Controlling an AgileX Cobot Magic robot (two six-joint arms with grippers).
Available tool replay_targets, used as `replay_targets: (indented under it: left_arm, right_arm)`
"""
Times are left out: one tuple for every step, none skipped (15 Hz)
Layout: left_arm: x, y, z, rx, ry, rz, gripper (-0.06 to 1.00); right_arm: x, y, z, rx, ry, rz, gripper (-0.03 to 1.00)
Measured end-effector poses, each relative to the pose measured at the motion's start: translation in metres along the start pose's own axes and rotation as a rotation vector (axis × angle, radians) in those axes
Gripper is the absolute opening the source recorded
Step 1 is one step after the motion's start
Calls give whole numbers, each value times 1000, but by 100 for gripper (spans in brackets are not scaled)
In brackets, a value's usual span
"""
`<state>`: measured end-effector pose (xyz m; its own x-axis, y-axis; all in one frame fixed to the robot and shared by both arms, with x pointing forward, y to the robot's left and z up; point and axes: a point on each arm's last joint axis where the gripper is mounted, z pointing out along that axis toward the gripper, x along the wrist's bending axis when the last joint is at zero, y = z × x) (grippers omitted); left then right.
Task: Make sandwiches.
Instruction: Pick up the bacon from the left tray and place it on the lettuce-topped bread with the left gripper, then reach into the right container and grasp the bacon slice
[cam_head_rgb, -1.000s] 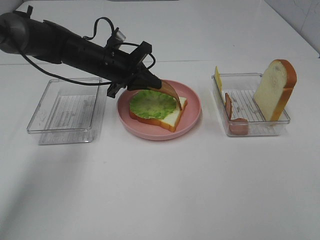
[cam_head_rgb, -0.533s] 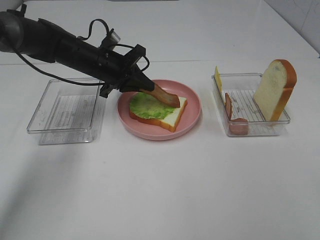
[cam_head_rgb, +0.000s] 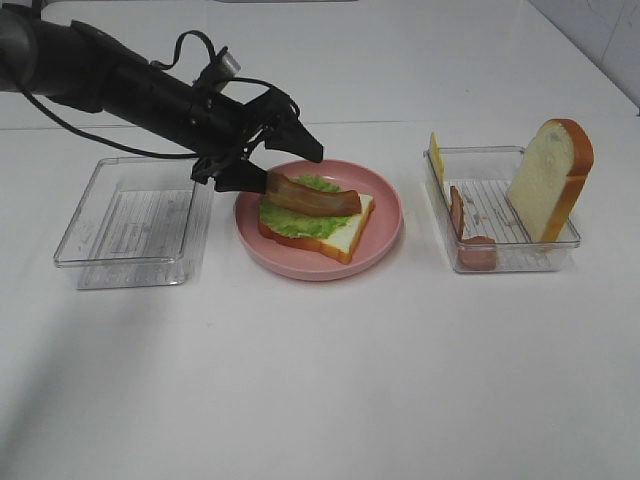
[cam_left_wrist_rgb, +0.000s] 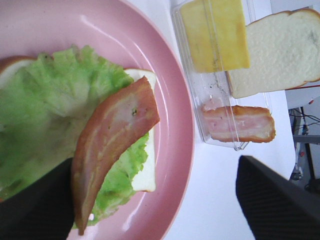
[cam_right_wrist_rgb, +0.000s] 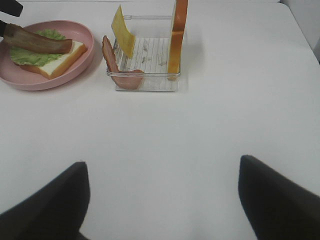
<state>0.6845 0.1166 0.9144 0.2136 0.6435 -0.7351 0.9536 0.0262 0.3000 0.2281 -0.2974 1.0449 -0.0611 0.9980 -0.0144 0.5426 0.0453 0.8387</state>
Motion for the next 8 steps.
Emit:
replay_targets:
  left_arm:
    - [-8,3,-11,-12,43,48,81]
    - [-10,5,-15,-15,61,60,81]
    - [-12,6,-20,-16,96,75,81]
    - [-17,8,-31,-20,162,104,81]
    - [-21,9,-38,-19,200,125,81]
    - [-25,10,-48,-22,246,149,81]
    - [-32,12,-60,-31,291,177,81]
    - [-39,13,-72,-38,343,207,81]
  right_arm:
    - [0,0,0,0,0,0,78]
    - [0,0,0,0,0,0,78]
    - [0,0,0,0,0,0,78]
    - [0,0,0,0,0,0,78]
    - [0,0,0,0,0,0,78]
    - [0,0,0,0,0,0,78]
    - [0,0,0,0,0,0,78]
    - [0,0,0,0,0,0,78]
